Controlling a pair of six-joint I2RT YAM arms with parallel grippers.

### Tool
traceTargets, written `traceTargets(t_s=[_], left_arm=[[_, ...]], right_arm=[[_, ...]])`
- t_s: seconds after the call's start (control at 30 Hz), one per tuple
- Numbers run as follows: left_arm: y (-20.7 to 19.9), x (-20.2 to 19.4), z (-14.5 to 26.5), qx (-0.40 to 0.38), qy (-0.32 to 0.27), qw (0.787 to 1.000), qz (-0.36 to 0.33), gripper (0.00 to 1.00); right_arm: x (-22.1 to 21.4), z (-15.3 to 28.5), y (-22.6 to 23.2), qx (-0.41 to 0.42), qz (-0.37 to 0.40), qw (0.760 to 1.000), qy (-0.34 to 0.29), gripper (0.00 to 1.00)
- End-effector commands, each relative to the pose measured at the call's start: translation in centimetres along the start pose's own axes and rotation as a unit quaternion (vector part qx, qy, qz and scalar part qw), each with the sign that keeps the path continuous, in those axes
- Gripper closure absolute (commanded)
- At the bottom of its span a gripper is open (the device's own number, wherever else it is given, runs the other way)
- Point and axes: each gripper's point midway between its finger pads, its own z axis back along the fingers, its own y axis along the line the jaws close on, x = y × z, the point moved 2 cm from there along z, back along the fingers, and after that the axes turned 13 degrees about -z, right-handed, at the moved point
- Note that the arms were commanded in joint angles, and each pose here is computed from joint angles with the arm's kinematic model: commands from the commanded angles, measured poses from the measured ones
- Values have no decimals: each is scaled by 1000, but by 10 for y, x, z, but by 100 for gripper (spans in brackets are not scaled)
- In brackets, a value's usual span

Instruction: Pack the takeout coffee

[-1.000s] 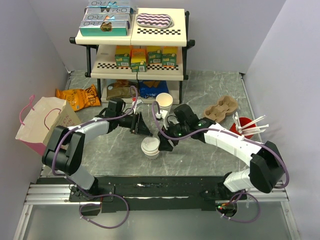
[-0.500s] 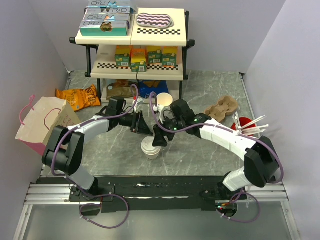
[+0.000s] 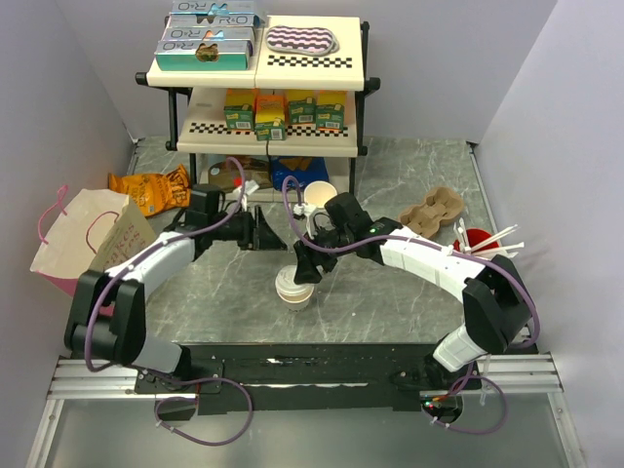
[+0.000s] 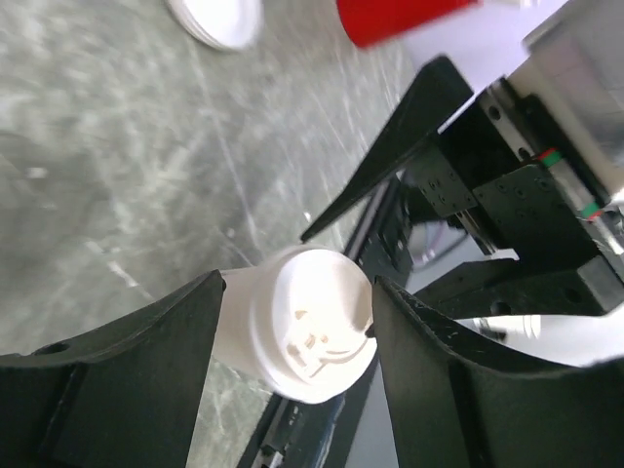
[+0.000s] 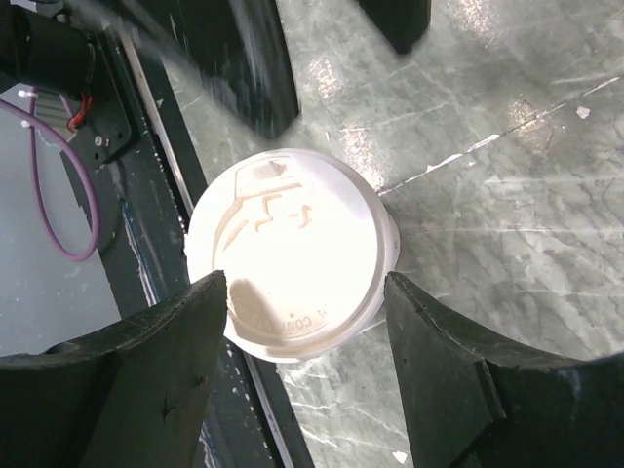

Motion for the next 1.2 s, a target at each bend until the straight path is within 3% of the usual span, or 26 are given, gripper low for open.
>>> traceTargets(t_s=[0.0,0.37,0.67,1.17], left_arm=[[6,2,11,40,-21,999,4,32],[32,-13,1,72,4,997,40,36],[2,-15,-8,-31,14,999,26,39],[-5,-31,-5,-28,52,998,8,43]], right_arm=[[9,8,8,6,9,1000,-18,28],[2,12,4,-7,35,999,-6,29],[-2,14,11,-8,66,998,-4,29],[-7,9,18,-13,97,995,6,29]])
